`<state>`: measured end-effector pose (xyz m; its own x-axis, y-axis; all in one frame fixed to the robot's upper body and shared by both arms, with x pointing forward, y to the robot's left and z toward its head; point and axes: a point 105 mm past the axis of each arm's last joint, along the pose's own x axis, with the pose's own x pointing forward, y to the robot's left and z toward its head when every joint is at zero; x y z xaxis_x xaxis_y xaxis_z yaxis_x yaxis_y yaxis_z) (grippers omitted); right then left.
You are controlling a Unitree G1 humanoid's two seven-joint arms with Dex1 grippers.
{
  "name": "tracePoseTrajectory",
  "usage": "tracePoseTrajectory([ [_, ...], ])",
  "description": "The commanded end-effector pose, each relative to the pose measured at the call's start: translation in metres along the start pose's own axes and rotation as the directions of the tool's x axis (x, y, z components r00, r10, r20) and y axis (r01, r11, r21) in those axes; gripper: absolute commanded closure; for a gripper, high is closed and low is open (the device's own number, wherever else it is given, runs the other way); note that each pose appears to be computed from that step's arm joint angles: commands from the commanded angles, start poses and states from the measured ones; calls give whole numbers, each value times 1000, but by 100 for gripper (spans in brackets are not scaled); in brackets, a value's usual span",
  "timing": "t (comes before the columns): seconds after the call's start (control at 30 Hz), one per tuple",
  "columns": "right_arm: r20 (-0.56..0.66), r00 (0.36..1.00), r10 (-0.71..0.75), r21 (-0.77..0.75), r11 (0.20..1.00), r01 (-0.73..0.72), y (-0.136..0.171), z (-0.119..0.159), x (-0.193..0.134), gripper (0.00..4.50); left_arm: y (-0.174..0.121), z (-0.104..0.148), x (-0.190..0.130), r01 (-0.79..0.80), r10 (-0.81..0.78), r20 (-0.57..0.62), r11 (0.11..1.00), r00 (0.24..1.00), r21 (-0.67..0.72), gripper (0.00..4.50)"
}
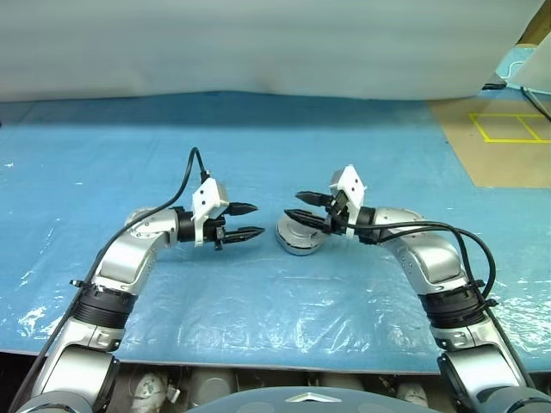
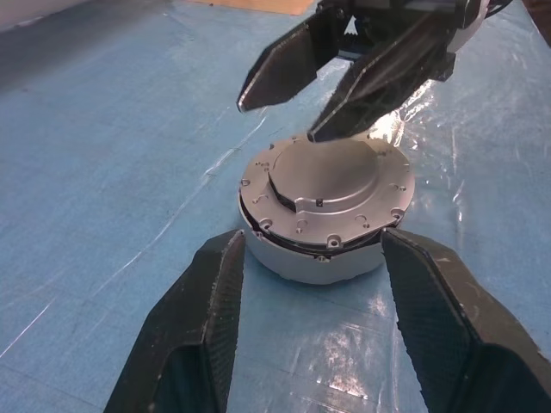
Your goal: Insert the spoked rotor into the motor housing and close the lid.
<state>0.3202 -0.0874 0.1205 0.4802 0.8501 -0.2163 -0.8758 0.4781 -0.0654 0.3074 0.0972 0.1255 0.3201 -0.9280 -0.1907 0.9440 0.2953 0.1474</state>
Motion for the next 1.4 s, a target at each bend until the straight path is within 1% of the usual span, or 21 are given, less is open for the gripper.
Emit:
tracePoseTrajectory([
  [0.03, 6, 1000, 15, -48, 999, -15, 4, 1, -4, 183, 0, 12, 0, 0, -1, 22, 999, 1000, 42, 184],
  [0.1, 14, 999, 34, -54, 998, -34, 9, 3, -5, 150, 0, 11, -1, -1, 0, 20, 999, 1000, 41, 184],
  [0.23, -26, 1000, -15, -88, 996, 12, 4, -7, -4, 13, 0, 10, -1, -2, 2, 18, 999, 1000, 42, 184],
  [0.27, -35, 999, -20, -94, 995, 17, 3, -10, -3, 5, 0, 10, -1, -2, 2, 18, 999, 1000, 42, 184],
  [0.47, -99, 995, -19, -114, 993, 7, 4, -29, -1, 5, 1, 11, 0, -3, 2, 19, 999, 1000, 44, 184],
  [0.6, -129, 991, -24, -148, 989, 4, 5, -38, -3, 5, 0, 10, 0, -5, 5, 17, 999, 1000, 42, 184],
  [0.73, -170, 984, -49, -220, 976, 10, 4, -48, -5, 5, 0, 10, -1, -8, 7, 16, 999, 1000, 42, 184],
  [0.77, -165, 986, -40, -220, 976, 3, 6, -49, -5, 5, 0, 10, 0, -8, 7, 17, 999, 1000, 42, 184],
  [0.87, -135, 990, -37, -210, 978, 7, 8, -46, -3, 65, 0, 11, 0, -9, 8, 19, 999, 1000, 42, 184],
  [0.93, -117, 992, -49, -210, 977, 23, 6, -43, -1, 135, 0, 11, 0, -9, 8, 19, 999, 1000, 42, 184],
  [0.97, -111, 992, -57, -208, 978, 33, 5, -42, -1, 153, 0, 11, 0, -10, 9, 20, 999, 1000, 42, 184],
  [1.07, -108, 991, -77, -203, 978, 54, 2, -40, 0, 152, 1, 11, 0, -10, 9, 19, 999, 1000, 44, 184],
  [1.23, -62, 996, -69, -129, 990, 61, 1, -27, 6, 152, 0, 11, 1, -11, 10, 23, 999, 1000, 44, 184],
  [1.4, -49, 997, -65, -104, 993, 60, 2, -22, 12, 152, 0, 11, 1, -11, 10, 26, 999, 1000, 45, 184],
])
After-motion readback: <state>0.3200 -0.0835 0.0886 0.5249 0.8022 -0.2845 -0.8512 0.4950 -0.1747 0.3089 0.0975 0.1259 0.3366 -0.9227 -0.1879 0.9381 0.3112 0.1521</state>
